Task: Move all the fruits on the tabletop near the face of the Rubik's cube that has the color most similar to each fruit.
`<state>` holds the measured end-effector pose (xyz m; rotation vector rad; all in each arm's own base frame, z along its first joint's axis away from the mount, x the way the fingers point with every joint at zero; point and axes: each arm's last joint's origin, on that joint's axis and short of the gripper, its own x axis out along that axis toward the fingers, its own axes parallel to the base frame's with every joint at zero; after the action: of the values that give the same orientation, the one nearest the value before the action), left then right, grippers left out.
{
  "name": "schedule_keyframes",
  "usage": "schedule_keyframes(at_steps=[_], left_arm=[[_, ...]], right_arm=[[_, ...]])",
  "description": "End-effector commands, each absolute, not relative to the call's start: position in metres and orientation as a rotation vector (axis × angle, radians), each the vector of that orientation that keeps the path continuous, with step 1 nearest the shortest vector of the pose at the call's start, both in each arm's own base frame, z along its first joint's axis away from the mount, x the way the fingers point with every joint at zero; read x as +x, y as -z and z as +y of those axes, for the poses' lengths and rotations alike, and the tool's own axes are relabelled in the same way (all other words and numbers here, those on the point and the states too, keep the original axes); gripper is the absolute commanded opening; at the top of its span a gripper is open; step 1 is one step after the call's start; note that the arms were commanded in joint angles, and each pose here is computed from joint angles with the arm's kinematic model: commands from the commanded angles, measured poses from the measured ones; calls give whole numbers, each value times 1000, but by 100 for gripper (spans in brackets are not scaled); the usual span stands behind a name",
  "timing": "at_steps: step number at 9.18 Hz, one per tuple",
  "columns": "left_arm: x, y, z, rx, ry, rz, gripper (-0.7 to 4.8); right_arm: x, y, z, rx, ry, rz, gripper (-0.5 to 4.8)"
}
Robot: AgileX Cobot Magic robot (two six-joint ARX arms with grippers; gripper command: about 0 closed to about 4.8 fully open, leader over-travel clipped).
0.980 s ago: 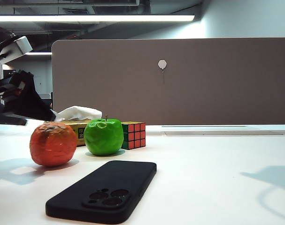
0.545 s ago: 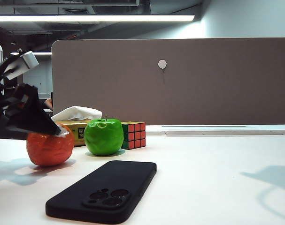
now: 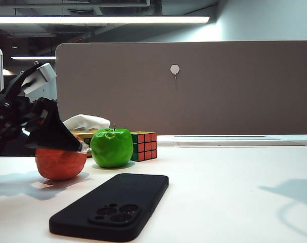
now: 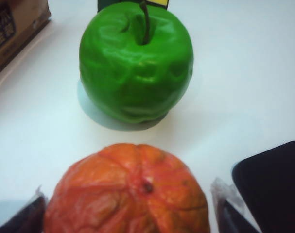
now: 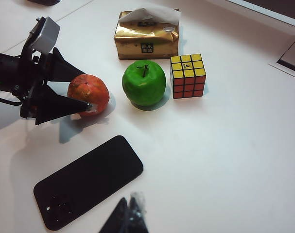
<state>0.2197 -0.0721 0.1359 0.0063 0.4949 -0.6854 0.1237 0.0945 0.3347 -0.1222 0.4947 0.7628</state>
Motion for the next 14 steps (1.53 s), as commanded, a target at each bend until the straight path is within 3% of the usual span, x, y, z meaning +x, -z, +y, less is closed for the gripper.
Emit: schedule_keyframes(at_steps=[1,6,8,10,14], left_arm=[[221,-139,-73,-39,679,485,479],[219,-139,-80,-75,724,498,451],[214,-151,-109,-43,832,398,451],[220,-167,-125,-17,816,342,430],[221,-164,-123,13,802,386,471]], right_arm=[[124,-337,95,-112,-768,475,-1],[124,-337,95,-113,-768,475,-1],[124,-337,95,-113,-767,475,-1],[124,-337,95,-113,-767,475,-1],[124,-337,95,-113,-767,476,-1]])
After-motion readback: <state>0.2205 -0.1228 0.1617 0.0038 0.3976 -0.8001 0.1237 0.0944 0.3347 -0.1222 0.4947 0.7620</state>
